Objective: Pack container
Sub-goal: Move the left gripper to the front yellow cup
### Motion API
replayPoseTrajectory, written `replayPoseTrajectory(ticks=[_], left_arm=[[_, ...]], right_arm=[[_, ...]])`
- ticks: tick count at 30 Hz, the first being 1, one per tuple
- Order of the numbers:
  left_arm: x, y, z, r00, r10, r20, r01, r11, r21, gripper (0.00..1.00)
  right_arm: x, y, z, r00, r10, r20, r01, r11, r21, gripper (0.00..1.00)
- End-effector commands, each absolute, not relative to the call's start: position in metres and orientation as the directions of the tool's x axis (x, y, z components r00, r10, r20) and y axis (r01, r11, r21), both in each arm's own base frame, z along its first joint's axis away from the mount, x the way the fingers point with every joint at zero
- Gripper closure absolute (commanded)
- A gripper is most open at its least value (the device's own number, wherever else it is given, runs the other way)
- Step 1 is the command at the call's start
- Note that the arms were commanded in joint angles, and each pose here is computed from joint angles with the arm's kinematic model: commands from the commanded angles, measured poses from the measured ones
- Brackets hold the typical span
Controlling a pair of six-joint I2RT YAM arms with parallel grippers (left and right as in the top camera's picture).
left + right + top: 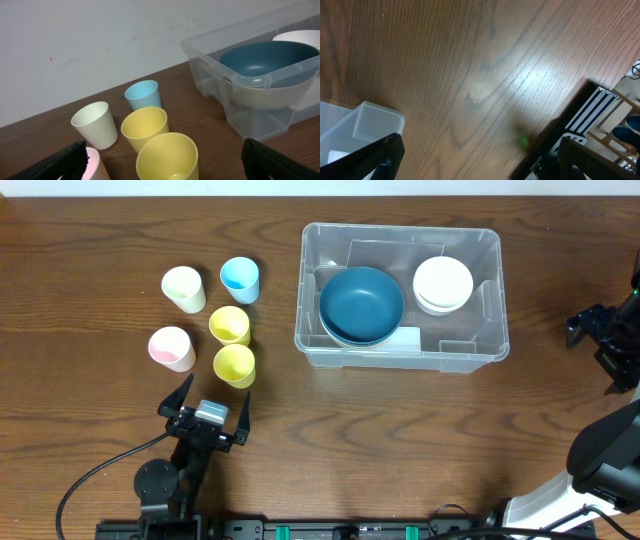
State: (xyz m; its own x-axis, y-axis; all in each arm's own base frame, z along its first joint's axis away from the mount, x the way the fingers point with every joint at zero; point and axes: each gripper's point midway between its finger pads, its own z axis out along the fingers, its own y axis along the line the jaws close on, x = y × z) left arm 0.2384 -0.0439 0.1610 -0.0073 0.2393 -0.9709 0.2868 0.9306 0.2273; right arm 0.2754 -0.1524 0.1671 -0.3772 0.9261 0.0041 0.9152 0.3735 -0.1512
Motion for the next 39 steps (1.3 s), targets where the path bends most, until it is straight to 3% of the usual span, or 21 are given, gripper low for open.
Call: replayPoseTrajectory(ticks=[1, 9, 16, 18, 22, 25, 27, 29, 32, 35, 37, 39], left_arm=[[0.235, -0.054, 0.146, -0.032, 0.245, -0.969, 0.353, 0.91, 0.218, 0.02], [0.208, -0.103, 0.155, -0.094, 0.014, -0.995, 0.62, 0.783, -0.048, 0.02], [0.195, -0.103, 0.248, 0.073, -0.017, -0.997, 0.619, 0.785, 0.032, 0.02], [0.196, -0.101, 0.276, 0.07, -0.017, -0.997, 0.609, 0.792, 0.03, 0.02], [0.215, -0.104, 0.294, -0.172, -0.014, -0.985, 0.623, 0.773, -0.12, 0.02], [0.215, -0.128, 0.301, -0.4, -0.008, -0.917, 0.718, 0.619, -0.318, 0.02], [0.221, -0.136, 0.305, -0.48, -0.014, -0.877, 0.732, 0.544, -0.409, 0.02], [0.237, -0.137, 0.305, -0.541, -0.025, -0.841, 0.705, 0.532, -0.469, 0.02], [0.268, -0.107, 0.273, -0.721, -0.07, -0.689, 0.432, 0.733, -0.526, 0.02], [0.266, -0.054, 0.23, -0.871, -0.07, -0.486, 0.103, 0.942, -0.319, 0.02], [0.257, -0.028, 0.218, -0.921, -0.071, -0.384, -0.007, 0.986, -0.167, 0.02], [0.252, -0.025, 0.211, -0.943, -0.066, -0.326, -0.021, 0.99, -0.139, 0.02]], right_arm=[[0.273, -0.154, 0.167, -0.36, 0.933, -0.005, 0.921, 0.355, -0.16, 0.01], [0.273, -0.154, 0.167, -0.36, 0.933, -0.005, 0.921, 0.355, -0.16, 0.01], [0.273, -0.154, 0.167, -0.36, 0.933, -0.005, 0.921, 0.354, -0.16, 0.01], [0.273, -0.154, 0.167, -0.36, 0.933, -0.005, 0.921, 0.354, -0.16, 0.01], [0.273, -0.154, 0.167, -0.36, 0.933, -0.005, 0.921, 0.355, -0.16, 0.01], [0.273, -0.154, 0.167, -0.36, 0.933, -0.005, 0.921, 0.354, -0.16, 0.01], [0.273, -0.154, 0.167, -0.36, 0.933, -0.005, 0.921, 0.354, -0.16, 0.01], [0.273, -0.154, 0.167, -0.36, 0.933, -0.005, 0.921, 0.354, -0.16, 0.01], [0.273, -0.154, 0.167, -0.36, 0.933, -0.005, 0.921, 0.354, -0.16, 0.01], [0.273, -0.154, 0.167, -0.36, 0.933, -0.005, 0.921, 0.354, -0.16, 0.01], [0.273, -0.154, 0.167, -0.36, 0.933, -0.005, 0.921, 0.355, -0.16, 0.01], [0.273, -0.154, 0.167, -0.36, 0.933, -0.005, 0.921, 0.354, -0.16, 0.01]])
